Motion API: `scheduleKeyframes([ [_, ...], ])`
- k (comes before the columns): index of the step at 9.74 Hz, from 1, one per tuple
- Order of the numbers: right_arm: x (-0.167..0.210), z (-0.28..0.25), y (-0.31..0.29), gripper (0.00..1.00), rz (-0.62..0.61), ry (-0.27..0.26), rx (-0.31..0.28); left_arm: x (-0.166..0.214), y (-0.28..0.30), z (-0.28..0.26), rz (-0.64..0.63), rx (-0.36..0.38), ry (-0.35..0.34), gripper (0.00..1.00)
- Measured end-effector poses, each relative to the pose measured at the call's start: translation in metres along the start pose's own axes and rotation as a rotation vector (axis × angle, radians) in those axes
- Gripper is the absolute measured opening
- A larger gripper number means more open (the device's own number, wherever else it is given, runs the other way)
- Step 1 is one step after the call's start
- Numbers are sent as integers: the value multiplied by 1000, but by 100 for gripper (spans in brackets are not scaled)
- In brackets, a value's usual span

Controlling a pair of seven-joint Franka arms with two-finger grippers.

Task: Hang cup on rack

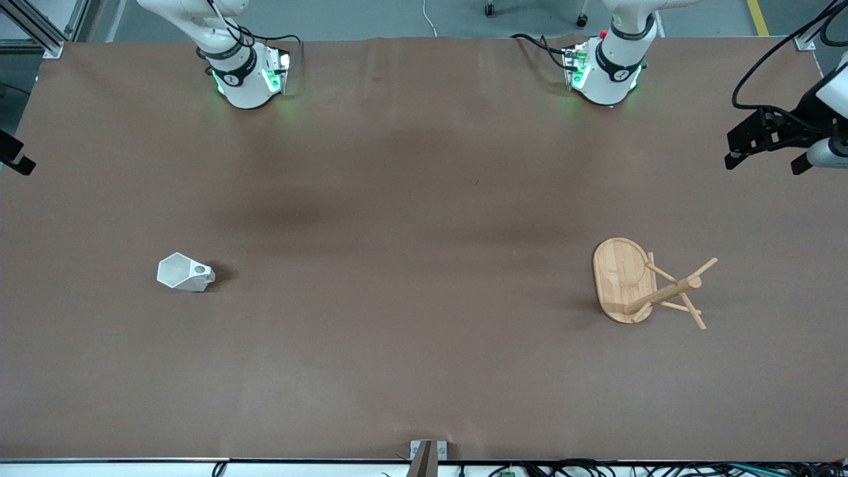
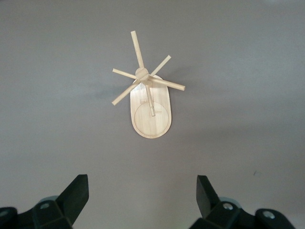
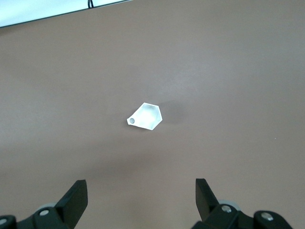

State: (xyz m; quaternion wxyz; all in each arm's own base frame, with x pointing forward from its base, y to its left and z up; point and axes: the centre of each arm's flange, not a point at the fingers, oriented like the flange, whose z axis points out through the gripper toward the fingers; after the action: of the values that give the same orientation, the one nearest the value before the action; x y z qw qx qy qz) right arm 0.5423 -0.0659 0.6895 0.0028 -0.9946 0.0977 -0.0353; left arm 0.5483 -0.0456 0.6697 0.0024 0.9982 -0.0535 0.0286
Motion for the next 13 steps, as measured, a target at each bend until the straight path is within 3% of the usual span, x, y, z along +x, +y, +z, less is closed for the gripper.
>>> scheduleKeyframes([
  [13,0,0,0,100,0,-3,0,2,0,4,1,-2,-8,100],
])
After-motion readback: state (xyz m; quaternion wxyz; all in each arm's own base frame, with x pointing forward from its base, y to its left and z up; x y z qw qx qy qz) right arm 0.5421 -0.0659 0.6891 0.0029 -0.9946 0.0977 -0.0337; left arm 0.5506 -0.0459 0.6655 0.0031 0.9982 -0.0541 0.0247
